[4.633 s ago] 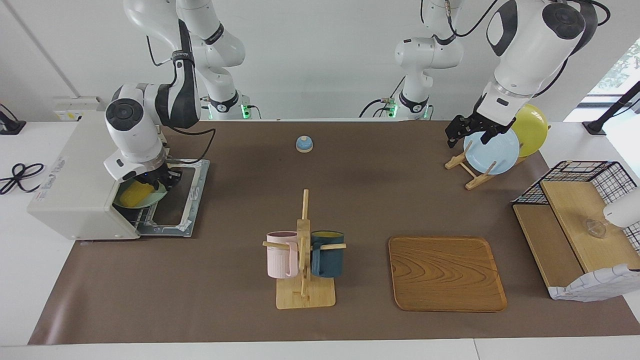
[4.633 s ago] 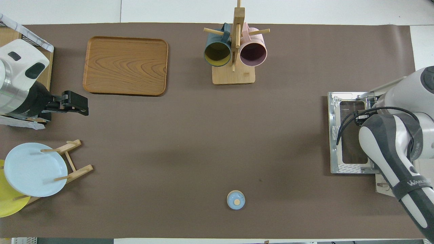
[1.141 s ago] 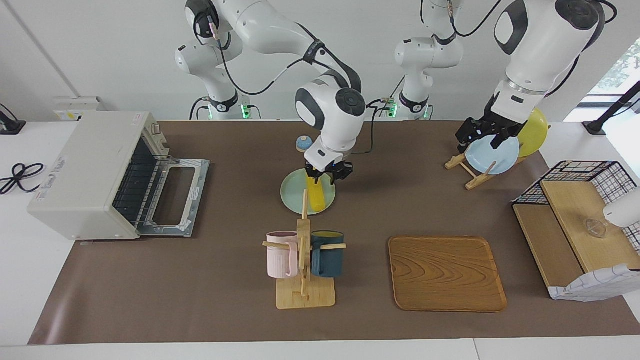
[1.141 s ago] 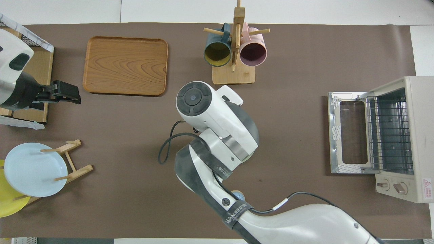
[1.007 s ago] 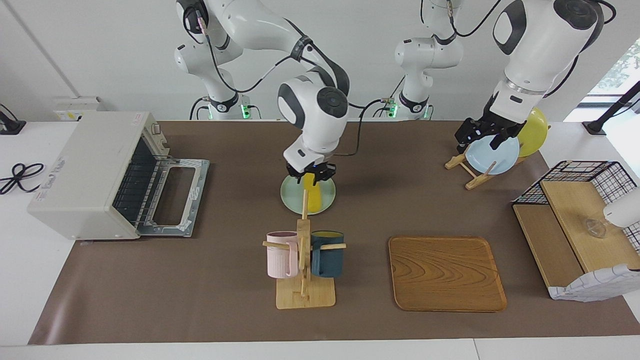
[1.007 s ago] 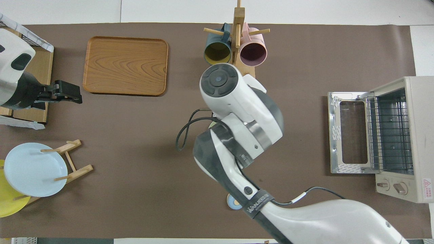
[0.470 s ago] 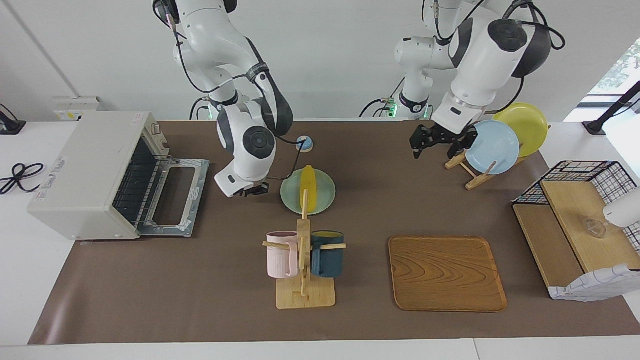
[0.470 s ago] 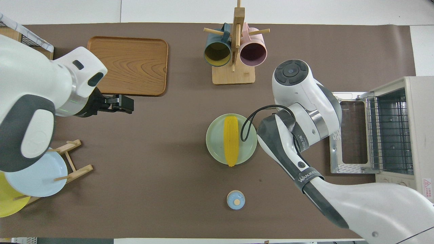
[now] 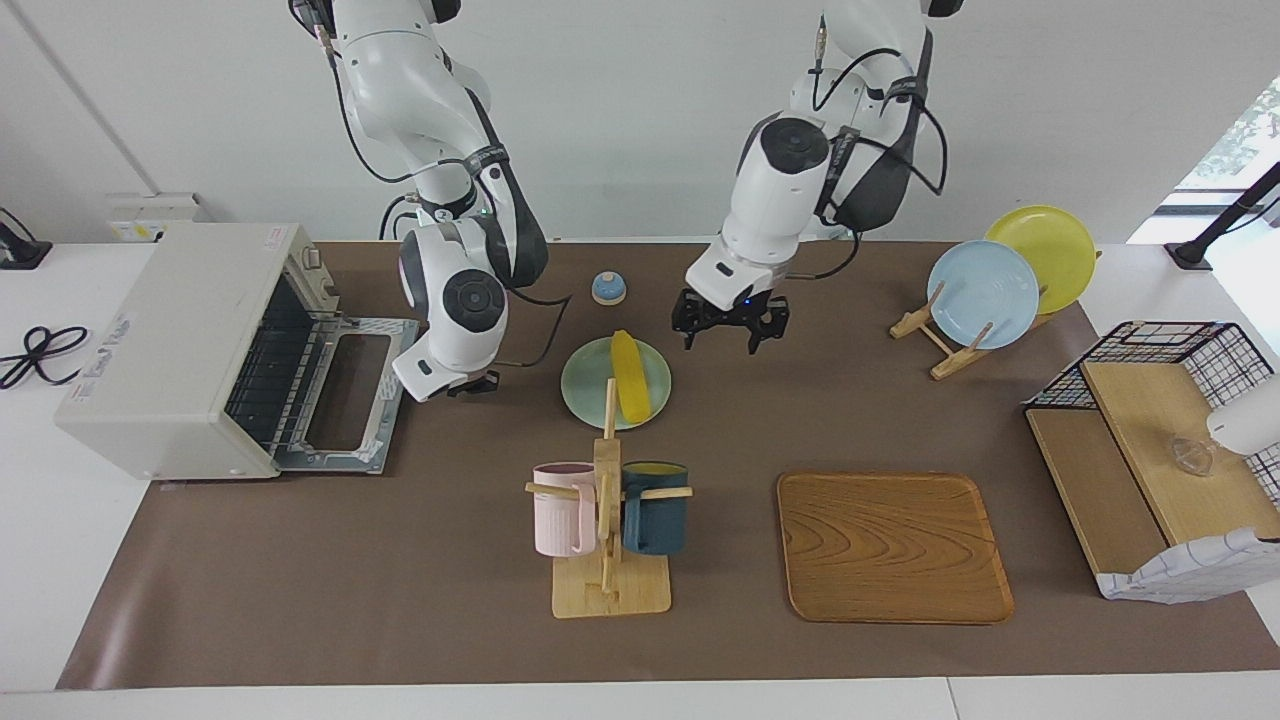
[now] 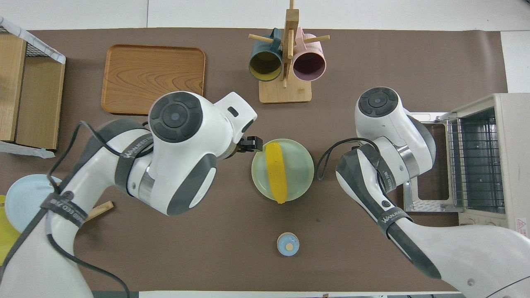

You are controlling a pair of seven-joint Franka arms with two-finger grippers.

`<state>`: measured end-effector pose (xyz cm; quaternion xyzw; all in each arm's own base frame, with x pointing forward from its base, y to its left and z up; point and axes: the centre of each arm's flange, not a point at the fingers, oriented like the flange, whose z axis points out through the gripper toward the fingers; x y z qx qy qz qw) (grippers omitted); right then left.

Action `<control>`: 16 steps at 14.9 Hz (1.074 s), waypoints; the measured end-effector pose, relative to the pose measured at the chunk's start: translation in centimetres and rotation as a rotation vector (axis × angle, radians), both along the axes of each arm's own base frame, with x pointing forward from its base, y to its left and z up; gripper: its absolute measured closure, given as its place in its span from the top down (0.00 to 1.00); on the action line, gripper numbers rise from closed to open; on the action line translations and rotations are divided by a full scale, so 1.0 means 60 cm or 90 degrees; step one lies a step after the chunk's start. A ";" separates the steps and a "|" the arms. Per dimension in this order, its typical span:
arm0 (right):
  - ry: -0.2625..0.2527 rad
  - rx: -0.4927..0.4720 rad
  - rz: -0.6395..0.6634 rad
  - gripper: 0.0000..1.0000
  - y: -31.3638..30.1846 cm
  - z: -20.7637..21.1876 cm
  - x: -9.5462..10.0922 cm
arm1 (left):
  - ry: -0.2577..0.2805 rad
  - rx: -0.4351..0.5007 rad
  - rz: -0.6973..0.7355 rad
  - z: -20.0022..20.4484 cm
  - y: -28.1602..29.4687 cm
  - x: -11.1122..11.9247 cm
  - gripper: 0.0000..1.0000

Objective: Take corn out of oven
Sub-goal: 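Grasp the yellow corn with the left gripper while the right gripper withdraws, then carry the corn to the wooden tray while the right gripper returns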

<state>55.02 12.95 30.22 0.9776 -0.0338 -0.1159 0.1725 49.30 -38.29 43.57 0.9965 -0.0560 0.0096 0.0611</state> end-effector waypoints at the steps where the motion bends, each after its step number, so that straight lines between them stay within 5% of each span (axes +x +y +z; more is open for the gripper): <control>1: -0.001 -0.004 0.004 0.01 -0.004 -0.003 -0.003 | -0.001 -0.004 0.003 -0.026 -0.031 -0.012 1.00; 7: 0.001 -0.020 0.018 0.01 -0.048 -0.026 -0.014 | 0.005 -0.012 0.018 -0.168 -0.133 -0.054 1.00; 16: 0.014 -0.031 0.047 0.02 -0.099 -0.033 -0.012 | 0.009 -0.007 0.014 -0.196 -0.141 -0.060 1.00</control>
